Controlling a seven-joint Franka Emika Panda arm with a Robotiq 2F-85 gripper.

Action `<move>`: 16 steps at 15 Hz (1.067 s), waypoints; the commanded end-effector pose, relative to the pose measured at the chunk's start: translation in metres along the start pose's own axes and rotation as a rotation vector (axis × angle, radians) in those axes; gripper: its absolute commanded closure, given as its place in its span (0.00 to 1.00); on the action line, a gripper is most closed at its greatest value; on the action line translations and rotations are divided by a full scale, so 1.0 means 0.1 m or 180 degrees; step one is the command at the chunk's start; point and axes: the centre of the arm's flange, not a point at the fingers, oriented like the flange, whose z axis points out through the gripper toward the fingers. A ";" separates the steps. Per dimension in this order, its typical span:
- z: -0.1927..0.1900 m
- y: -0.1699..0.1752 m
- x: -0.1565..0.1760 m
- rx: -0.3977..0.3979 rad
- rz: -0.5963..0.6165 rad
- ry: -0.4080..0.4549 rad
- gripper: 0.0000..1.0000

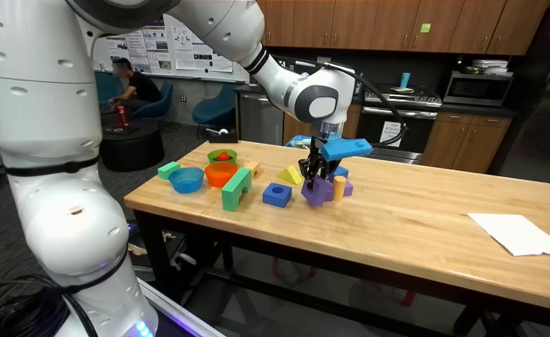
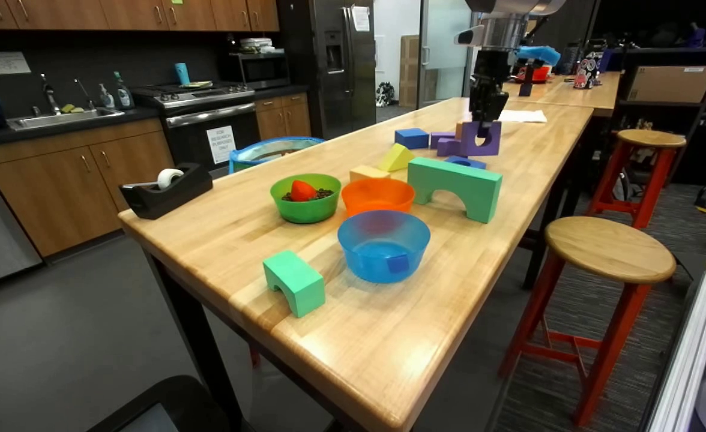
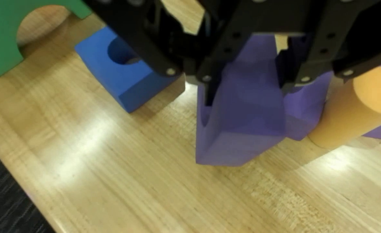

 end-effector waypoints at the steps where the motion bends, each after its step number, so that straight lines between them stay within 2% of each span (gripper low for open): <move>1: -0.31 -0.25 0.02 -0.0153 0.0099 0.0073 0.84; 9: -0.67 -0.63 -0.10 -0.0374 0.0289 0.0137 0.84; 16: -0.65 -0.99 -0.34 -0.0510 0.0383 -0.0033 0.84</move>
